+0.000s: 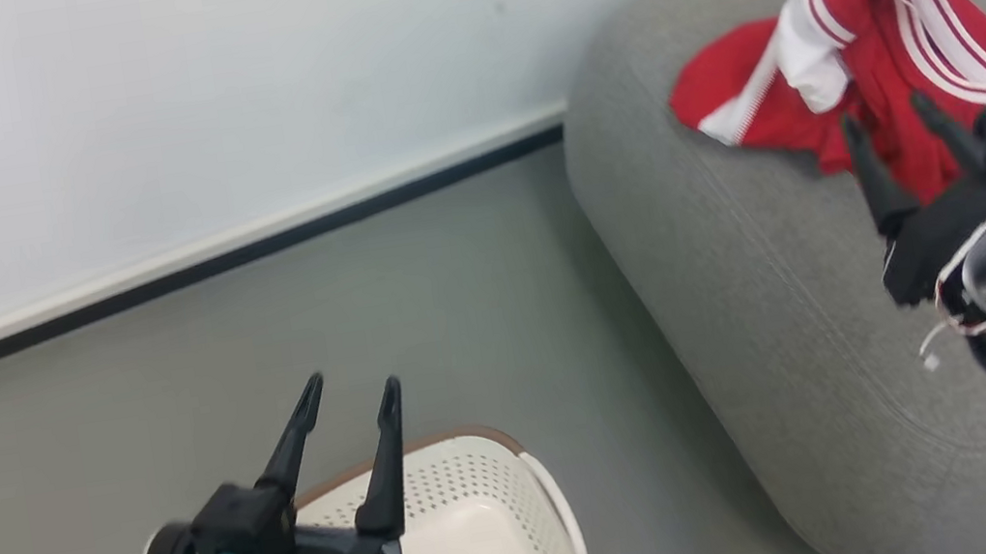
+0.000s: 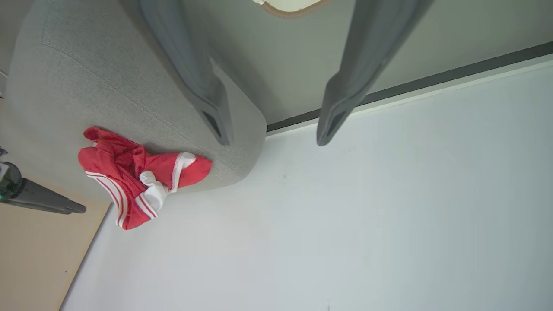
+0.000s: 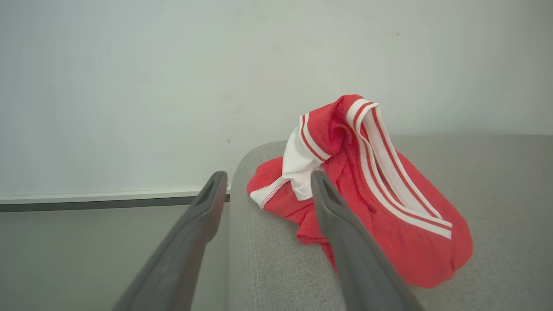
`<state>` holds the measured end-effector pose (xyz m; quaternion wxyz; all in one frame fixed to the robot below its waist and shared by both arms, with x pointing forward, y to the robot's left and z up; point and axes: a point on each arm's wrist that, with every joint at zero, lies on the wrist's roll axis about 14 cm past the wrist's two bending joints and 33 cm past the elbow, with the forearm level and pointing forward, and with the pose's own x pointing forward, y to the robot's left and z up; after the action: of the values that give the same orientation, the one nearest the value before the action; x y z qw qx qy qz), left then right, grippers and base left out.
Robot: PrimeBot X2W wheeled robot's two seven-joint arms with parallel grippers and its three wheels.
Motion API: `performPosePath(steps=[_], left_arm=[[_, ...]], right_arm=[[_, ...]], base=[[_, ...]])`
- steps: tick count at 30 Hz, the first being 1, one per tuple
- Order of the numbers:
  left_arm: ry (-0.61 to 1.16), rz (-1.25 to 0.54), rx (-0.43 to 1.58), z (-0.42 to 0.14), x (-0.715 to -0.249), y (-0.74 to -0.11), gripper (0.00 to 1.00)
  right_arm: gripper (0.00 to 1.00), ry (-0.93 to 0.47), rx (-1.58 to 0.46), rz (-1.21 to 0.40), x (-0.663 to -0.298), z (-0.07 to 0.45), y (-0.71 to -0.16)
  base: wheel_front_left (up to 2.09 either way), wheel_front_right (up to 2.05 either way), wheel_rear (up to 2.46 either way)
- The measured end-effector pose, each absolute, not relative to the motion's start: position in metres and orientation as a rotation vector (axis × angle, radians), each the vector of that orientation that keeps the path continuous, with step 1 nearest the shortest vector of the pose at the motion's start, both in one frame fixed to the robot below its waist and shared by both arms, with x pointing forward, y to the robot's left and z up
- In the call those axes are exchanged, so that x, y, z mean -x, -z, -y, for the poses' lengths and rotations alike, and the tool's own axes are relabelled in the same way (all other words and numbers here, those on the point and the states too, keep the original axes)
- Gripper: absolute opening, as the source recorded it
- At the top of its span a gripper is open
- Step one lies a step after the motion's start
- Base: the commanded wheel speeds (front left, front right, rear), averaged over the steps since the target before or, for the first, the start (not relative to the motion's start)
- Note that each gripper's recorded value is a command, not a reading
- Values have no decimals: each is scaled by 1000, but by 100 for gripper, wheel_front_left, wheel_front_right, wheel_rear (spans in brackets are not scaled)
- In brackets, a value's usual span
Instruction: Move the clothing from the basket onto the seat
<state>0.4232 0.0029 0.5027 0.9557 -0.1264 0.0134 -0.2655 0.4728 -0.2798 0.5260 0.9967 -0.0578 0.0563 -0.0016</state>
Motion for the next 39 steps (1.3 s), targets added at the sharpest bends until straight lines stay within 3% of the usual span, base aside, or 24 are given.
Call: performPosePath(steps=[20,39], left_arm=[[92,18,190,-158,-353,-503,100],[22,13,179,-179,-334,-497,100]], right_arm=[[100,-261,-46,55,-429,133,-539],[100,-183,-130,109,-368,141,-535]], base=[[0,0,0],[0,0,0]])
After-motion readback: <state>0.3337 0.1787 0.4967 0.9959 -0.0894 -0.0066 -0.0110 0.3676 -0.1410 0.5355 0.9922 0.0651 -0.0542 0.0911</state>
